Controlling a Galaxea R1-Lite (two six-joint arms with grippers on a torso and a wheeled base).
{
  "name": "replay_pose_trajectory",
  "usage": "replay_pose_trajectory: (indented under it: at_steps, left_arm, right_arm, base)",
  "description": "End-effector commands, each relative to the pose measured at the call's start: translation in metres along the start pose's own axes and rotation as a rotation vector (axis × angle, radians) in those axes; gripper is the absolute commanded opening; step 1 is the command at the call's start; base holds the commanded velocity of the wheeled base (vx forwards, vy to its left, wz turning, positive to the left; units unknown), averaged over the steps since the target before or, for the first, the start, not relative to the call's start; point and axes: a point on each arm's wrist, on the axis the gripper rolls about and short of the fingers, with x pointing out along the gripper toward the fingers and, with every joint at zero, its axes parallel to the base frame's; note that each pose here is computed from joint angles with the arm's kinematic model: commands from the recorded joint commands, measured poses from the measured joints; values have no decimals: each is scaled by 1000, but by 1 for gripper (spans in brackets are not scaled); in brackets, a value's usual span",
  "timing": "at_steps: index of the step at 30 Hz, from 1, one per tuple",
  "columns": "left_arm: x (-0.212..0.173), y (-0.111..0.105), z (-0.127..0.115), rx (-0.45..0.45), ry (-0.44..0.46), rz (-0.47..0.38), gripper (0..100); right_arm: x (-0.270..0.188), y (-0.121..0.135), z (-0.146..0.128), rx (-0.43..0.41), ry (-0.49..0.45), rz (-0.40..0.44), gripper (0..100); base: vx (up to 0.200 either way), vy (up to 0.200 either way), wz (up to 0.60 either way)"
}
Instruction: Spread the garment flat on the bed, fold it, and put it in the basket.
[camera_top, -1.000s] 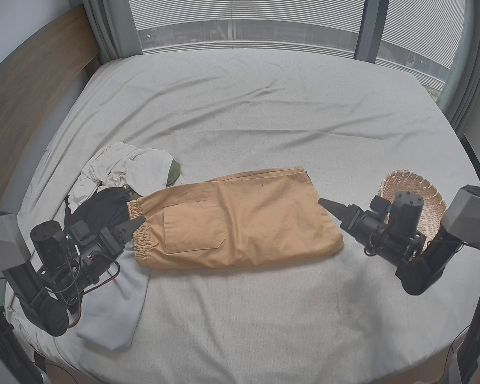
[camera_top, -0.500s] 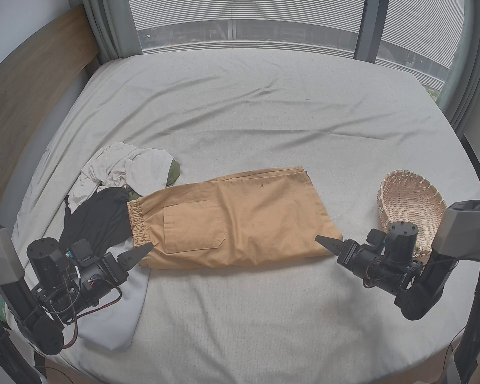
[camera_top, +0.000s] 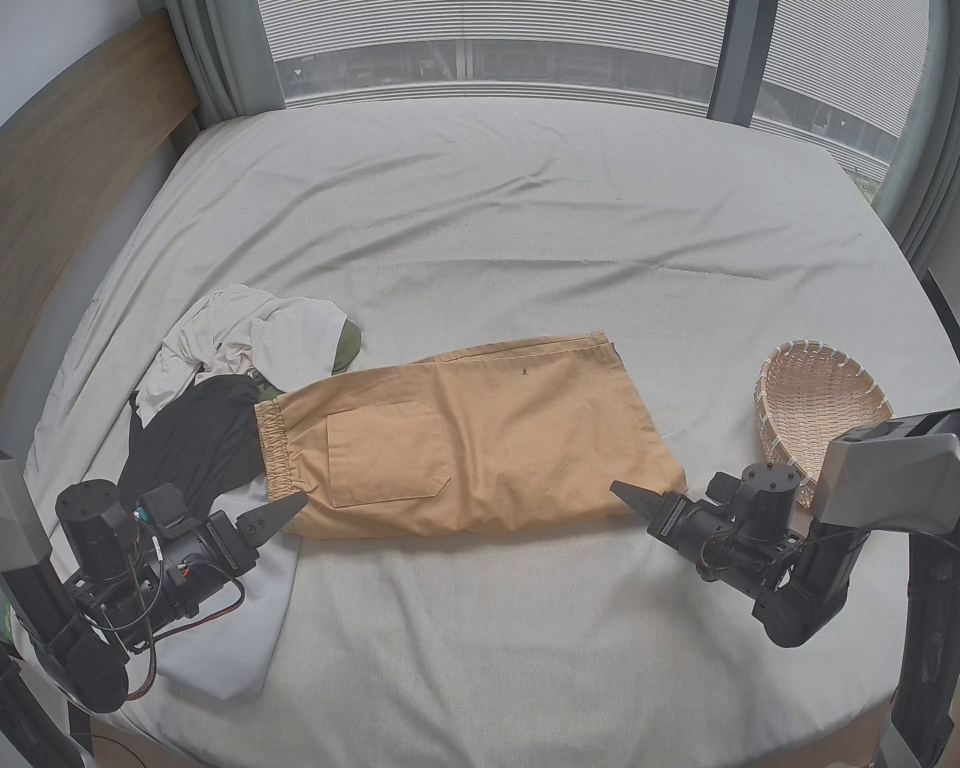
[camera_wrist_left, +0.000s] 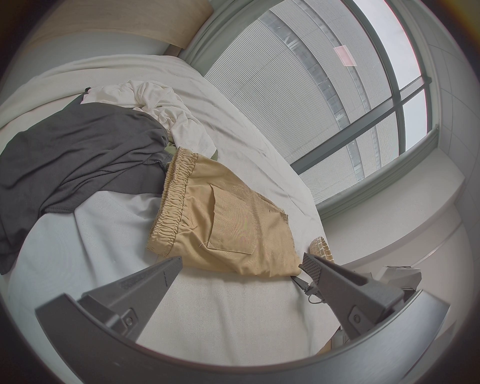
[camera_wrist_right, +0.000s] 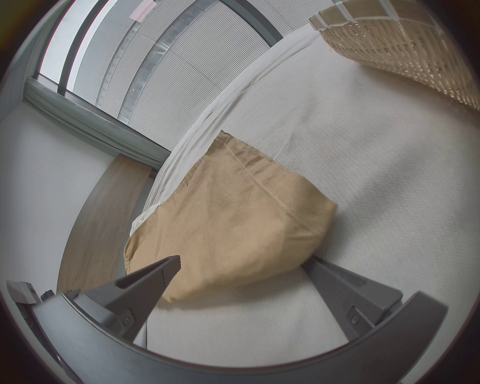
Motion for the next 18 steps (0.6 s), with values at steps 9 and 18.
replay_pose_trajectory:
  at_steps: [9, 18]
  left_arm:
    - [3, 4, -3, -7, 13, 18, 100]
    - [2, 4, -3, -6, 12, 21, 100]
  right_arm:
    - [40, 9, 9, -8, -81, 65, 100]
    - [45, 9, 13, -8, -90, 69, 0]
  base:
    - [0, 0, 0]
    - [0, 0, 0]
